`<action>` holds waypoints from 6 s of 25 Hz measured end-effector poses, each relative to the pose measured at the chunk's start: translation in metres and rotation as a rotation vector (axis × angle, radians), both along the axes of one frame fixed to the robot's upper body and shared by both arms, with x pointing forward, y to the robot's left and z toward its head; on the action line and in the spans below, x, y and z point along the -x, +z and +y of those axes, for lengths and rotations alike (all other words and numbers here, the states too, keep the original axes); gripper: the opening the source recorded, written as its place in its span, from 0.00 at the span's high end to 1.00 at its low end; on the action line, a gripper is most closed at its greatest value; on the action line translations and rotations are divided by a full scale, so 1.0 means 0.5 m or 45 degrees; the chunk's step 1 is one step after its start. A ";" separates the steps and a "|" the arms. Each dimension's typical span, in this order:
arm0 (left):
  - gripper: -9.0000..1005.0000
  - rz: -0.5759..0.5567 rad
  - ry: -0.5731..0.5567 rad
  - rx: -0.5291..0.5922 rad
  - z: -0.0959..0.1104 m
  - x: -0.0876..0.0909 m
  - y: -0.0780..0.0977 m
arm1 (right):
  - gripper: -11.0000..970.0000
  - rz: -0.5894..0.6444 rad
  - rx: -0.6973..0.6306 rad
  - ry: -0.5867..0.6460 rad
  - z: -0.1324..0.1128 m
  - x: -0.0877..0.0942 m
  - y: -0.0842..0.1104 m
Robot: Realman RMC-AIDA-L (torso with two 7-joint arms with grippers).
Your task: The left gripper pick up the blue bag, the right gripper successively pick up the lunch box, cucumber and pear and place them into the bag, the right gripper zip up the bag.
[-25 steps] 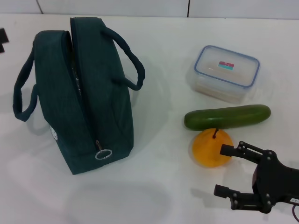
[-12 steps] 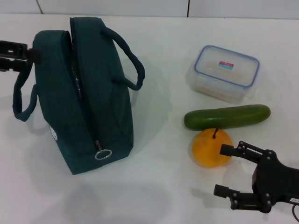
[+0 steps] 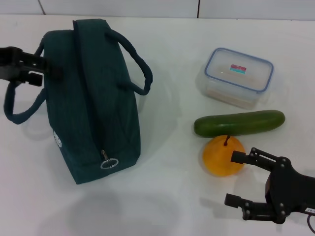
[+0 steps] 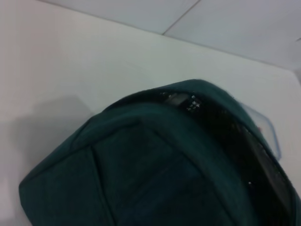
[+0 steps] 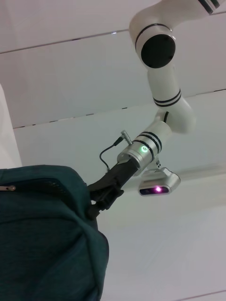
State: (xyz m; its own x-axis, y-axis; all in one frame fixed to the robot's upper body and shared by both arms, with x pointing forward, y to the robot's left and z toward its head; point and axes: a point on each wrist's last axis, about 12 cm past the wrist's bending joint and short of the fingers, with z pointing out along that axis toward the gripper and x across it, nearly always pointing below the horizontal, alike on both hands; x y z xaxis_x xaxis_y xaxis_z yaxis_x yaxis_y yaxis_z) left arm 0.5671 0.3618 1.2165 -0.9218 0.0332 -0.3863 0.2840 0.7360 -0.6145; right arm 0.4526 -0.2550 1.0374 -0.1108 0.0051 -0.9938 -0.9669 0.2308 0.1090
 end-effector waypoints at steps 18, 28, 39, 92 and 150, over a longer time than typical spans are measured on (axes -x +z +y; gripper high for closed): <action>0.58 -0.033 -0.061 -0.037 -0.024 -0.013 0.002 | 0.10 -0.003 -0.002 -0.005 -0.001 -0.001 0.001; 0.88 -0.023 -0.061 -0.031 -0.022 -0.012 0.004 | 0.10 0.004 -0.037 -0.038 -0.003 0.000 0.002; 0.95 -0.025 -0.087 0.062 -0.032 -0.008 0.015 | 0.10 0.291 -0.630 -0.472 -0.055 0.012 0.031; 0.95 -0.088 -0.155 0.232 -0.069 -0.015 0.049 | 0.11 1.310 -0.767 -0.935 -0.033 -0.196 -0.018; 0.95 -0.081 -0.184 0.214 -0.073 -0.011 0.039 | 0.89 1.238 -0.613 -0.904 -0.024 -0.204 -0.016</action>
State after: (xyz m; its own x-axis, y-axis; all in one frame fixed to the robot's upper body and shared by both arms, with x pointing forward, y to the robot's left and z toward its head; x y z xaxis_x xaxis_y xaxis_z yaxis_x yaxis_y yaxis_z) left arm 0.5727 0.3251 1.2361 -0.8859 0.0933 -0.4545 0.4208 0.5740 -0.7024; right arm 0.5548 -0.2671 1.0296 -0.6073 0.6925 -0.3894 -0.1276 0.3988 0.9081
